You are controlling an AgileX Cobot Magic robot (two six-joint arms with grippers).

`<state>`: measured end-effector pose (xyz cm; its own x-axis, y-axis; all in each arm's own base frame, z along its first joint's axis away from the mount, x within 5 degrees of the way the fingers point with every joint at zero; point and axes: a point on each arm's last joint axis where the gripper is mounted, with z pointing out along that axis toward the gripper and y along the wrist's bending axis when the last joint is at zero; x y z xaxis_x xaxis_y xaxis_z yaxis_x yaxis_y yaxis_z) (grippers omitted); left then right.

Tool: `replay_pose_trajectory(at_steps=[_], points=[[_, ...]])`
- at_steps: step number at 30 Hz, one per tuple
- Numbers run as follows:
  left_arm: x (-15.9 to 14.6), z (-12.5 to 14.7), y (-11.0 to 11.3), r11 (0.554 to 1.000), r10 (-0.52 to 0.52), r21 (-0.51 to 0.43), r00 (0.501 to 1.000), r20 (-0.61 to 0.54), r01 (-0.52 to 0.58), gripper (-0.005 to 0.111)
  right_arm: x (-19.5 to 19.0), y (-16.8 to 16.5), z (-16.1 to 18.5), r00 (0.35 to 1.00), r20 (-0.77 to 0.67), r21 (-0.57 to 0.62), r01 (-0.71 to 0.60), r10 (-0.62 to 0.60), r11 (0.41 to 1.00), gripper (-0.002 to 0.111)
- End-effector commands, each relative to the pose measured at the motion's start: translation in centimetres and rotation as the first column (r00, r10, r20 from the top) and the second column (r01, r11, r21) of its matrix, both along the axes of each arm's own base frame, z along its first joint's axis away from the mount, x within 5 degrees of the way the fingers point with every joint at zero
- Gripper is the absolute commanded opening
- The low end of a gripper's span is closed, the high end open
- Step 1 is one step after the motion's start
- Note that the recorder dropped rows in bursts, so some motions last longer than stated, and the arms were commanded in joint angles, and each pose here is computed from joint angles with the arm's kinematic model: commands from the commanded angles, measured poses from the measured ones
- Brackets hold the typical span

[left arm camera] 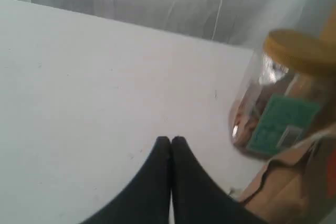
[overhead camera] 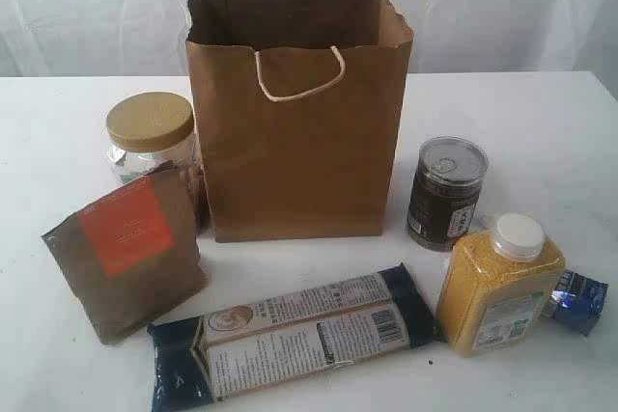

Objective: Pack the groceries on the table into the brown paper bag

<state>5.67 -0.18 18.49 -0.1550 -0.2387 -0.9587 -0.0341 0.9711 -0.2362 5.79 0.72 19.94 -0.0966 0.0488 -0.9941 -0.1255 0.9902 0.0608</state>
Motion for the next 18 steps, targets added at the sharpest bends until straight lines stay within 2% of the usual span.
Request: replay_pose_trajectory(at_steps=[1, 5, 7, 14, 18], points=[[0.1, 0.9, 0.1, 0.965, 0.057, -0.26, 0.993, 0.101, -0.029, 0.0, 0.0, 0.0, 0.0, 1.0, 0.014, 0.0, 0.007, -0.007, 1.0, 0.046], [0.1, 1.3, 0.3, 0.891, 0.101, -0.454, 0.986, 0.132, -0.031, 0.0, 0.0, 0.0, 0.0, 1.0, 0.014, 0.0, 0.007, -0.007, 1.0, 0.046], [0.1, 1.4, 0.3, 0.857, 0.114, -0.515, 0.984, 0.135, -0.028, 0.0, 0.0, 0.0, 0.0, 1.0, 0.014, 0.0, 0.007, -0.007, 1.0, 0.046], [-0.1, 2.8, 0.4, 0.85, 0.127, -0.527, 0.971, 0.201, -0.002, 0.0, 0.0, 0.0, 0.0, 1.0, 0.014, 0.0, 0.007, -0.007, 1.0, 0.046], [-0.3, 3.9, 0.4, 0.864, 0.123, -0.503, 0.964, 0.236, 0.012, 0.0, 0.0, 0.0, 0.0, 1.0, 0.014, 0.0, 0.007, -0.007, 1.0, 0.046]])
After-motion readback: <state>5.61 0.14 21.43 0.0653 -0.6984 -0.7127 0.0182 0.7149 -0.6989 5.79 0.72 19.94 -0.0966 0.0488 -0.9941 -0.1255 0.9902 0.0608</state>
